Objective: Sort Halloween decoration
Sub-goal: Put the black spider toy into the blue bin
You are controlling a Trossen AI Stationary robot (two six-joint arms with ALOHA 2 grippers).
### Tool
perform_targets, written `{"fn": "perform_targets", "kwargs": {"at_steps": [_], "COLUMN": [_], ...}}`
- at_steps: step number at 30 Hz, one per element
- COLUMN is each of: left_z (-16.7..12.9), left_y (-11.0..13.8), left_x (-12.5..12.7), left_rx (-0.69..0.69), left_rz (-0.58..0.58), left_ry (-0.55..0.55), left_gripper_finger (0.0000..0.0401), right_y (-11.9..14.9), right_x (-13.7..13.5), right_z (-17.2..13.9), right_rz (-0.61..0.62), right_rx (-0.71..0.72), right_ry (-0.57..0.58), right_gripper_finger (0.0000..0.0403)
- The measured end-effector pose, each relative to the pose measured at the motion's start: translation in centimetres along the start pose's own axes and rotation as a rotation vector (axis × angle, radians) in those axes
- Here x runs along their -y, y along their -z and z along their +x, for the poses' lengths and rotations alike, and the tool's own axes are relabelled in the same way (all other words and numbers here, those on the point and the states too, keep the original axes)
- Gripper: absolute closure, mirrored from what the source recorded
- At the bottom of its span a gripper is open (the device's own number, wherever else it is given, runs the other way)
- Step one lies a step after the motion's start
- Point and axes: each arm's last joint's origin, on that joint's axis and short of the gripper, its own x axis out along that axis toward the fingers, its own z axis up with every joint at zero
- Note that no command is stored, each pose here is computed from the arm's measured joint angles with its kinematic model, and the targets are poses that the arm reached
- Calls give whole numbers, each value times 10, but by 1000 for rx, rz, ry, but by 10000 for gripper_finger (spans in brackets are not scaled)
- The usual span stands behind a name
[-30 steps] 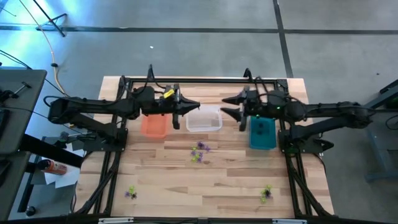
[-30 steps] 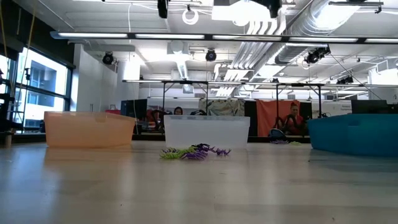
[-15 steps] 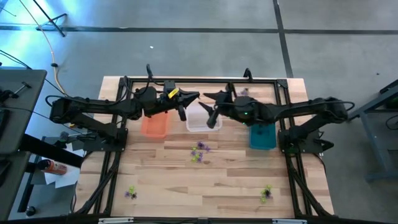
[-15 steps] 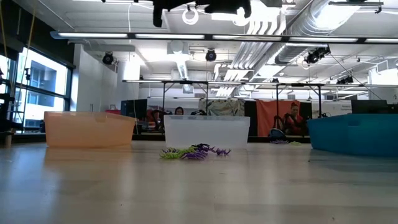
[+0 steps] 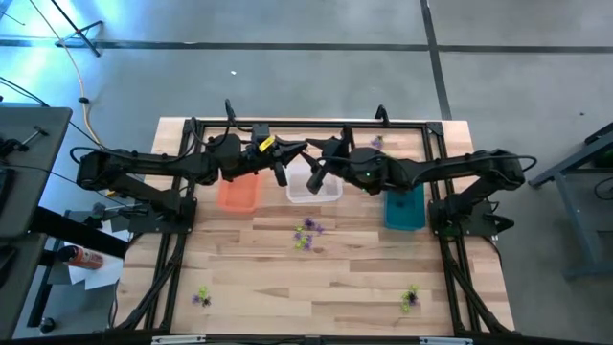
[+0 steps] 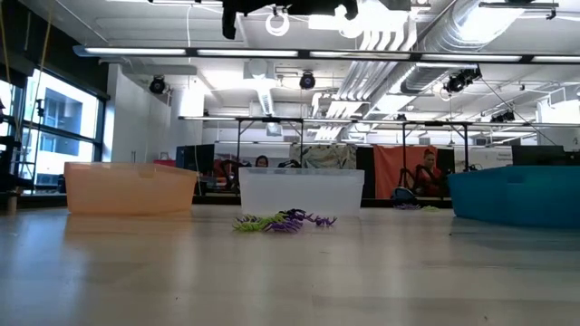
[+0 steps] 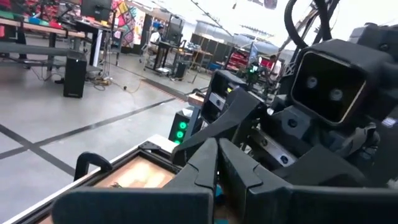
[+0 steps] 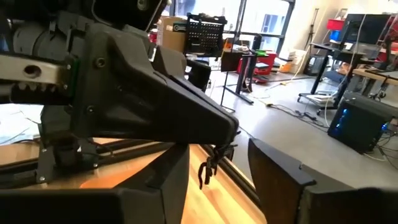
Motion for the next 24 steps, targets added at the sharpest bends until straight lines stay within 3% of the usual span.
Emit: {"fn": "perform_targets", "kwargs": {"at_steps": [10, 16, 24], "left_z": [0, 0, -7], "left_y": [0, 0, -5], "left_x": [0, 0, -4], "left_rx": [-1, 0, -24], "left_rz": [8, 9, 54], "left_ry": [-1, -2, -17], "left_gripper_finger": [401, 400, 374], "right_y": [0, 2, 1], "right_x": [-1, -1, 1], "right_z": [0, 0, -4], "right_rz": [27, 26, -3], "right_rx": [-2, -16, -31], "right_ry": [-17, -16, -18], "right_gripper_finger": [312, 393, 397]}}
